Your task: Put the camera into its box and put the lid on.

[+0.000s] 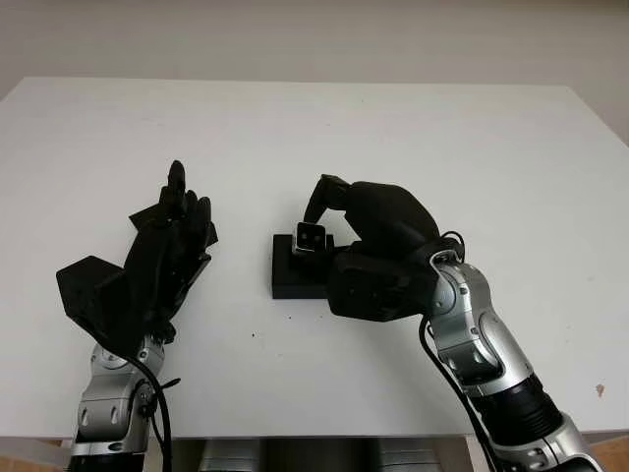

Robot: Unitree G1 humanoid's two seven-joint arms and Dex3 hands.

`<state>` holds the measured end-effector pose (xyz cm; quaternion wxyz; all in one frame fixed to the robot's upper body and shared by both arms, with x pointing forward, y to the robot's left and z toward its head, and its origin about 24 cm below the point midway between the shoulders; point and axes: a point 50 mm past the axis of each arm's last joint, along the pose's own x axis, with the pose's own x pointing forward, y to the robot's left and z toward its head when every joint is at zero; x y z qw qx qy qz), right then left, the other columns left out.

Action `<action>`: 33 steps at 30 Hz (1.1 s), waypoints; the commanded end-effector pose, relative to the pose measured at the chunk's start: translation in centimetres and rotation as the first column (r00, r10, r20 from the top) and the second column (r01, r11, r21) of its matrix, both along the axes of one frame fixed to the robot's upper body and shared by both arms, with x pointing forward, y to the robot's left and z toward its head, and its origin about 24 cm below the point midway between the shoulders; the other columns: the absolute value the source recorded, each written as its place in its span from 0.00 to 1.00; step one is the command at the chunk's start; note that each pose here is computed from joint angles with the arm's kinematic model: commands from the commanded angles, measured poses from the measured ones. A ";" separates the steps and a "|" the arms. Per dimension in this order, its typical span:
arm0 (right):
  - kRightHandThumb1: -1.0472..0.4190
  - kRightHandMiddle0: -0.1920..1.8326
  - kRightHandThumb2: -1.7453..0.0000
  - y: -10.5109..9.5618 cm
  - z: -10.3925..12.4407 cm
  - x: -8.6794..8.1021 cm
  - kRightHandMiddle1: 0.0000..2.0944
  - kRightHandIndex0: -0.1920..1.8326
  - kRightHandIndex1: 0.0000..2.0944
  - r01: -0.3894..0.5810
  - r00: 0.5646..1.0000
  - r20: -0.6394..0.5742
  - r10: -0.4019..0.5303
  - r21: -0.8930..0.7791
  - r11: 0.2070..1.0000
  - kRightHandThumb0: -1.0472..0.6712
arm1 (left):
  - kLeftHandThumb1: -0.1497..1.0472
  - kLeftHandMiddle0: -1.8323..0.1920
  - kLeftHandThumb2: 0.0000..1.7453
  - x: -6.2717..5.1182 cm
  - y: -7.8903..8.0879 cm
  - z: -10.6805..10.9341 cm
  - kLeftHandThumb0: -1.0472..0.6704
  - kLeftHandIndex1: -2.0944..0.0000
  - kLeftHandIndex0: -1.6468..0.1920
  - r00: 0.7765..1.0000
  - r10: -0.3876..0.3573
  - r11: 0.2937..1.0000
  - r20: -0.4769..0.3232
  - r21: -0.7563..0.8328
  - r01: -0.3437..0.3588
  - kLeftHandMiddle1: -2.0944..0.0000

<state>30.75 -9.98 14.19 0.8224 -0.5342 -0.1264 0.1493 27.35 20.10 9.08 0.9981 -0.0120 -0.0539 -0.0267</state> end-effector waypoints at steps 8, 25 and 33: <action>0.00 0.27 0.95 0.1 -0.3 -0.4 0.83 0.41 0.05 -0.068 0.998 0.001 0.068 -0.030 0.997 0.37 | 1.00 1.00 0.30 0.0 -0.2 0.3 0.16 1.00 1.00 1.000 0.006 1.000 0.020 0.002 -0.006 1.00; 0.00 0.27 0.93 0.5 -0.8 0.0 0.91 0.43 0.05 -0.082 0.996 -0.020 0.081 -0.044 0.996 0.38 | 1.00 1.00 0.30 0.0 0.0 0.2 0.16 1.00 1.00 1.000 0.009 1.000 0.014 0.000 -0.009 1.00; 0.00 0.26 0.93 0.3 -1.2 0.3 0.92 0.42 0.04 -0.068 0.997 -0.037 0.066 -0.047 0.997 0.38 | 1.00 1.00 0.31 -0.2 -0.1 0.2 0.16 1.00 1.00 1.000 0.009 1.000 0.017 0.009 -0.009 1.00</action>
